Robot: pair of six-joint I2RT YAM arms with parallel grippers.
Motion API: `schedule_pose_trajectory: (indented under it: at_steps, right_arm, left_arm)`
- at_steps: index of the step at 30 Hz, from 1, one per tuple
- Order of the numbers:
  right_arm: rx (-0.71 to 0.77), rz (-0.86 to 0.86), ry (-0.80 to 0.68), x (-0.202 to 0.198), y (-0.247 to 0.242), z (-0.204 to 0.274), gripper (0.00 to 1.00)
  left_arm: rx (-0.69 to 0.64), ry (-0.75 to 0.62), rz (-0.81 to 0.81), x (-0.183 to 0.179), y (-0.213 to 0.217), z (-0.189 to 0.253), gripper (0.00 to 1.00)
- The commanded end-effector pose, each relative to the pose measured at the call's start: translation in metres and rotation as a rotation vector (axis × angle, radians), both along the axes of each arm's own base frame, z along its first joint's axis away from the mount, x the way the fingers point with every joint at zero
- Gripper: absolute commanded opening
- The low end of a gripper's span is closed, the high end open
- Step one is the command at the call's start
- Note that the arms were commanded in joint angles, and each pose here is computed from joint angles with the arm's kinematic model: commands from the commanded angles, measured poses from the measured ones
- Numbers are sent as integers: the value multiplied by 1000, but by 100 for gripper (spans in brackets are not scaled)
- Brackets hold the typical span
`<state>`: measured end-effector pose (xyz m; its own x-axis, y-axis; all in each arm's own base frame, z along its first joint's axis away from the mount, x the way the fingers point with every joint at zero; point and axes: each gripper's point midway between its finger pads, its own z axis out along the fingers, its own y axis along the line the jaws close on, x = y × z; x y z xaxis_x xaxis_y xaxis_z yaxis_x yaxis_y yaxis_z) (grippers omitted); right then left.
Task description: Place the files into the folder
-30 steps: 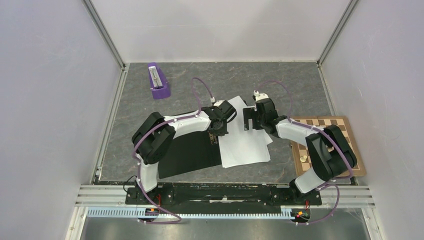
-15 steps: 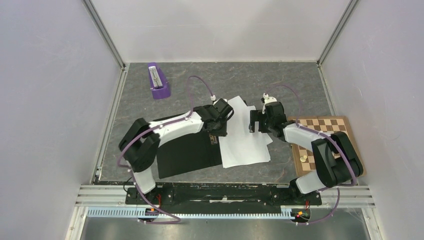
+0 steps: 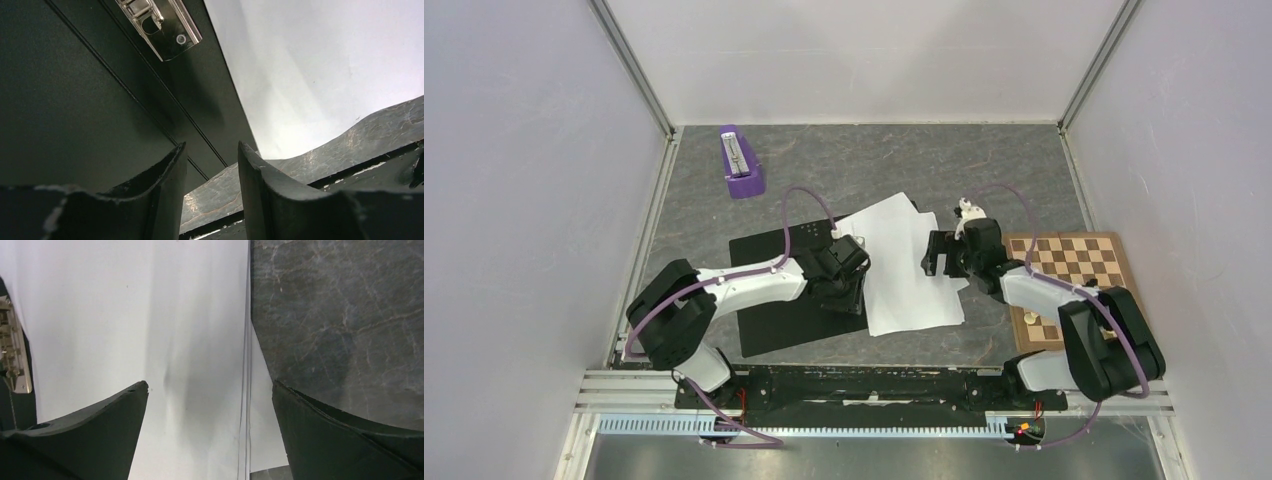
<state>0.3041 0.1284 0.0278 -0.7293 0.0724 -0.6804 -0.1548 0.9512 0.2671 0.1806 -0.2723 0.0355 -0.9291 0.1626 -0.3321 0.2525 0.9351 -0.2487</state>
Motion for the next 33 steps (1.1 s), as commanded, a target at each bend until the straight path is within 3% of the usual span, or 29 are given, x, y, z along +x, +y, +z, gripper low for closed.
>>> schedule_pose_trajectory:
  at_steps: [1,11,15,20,25,33]
  right_arm:
    - [65,12,73,-35,8,-9,98]
    - [19,39,111,-97,32,-11,98]
    - [-80,-26,37,-75,14,11,98]
    - [-44,-23,-10,-35,16,34,98]
    - [10,-41,-18,4,16,41,98]
    - [2,-70,34,23,16,19,98]
  left_arm:
    - [-74,-30,43,9,-13,5,51]
    - [-32,-48,132,17,12,7,58]
    - [-31,-48,113,17,12,11,59]
    - [0,-70,118,23,21,17,59]
    - [-37,-80,186,51,40,31,57]
    - [-194,-41,343,115,42,36,35]
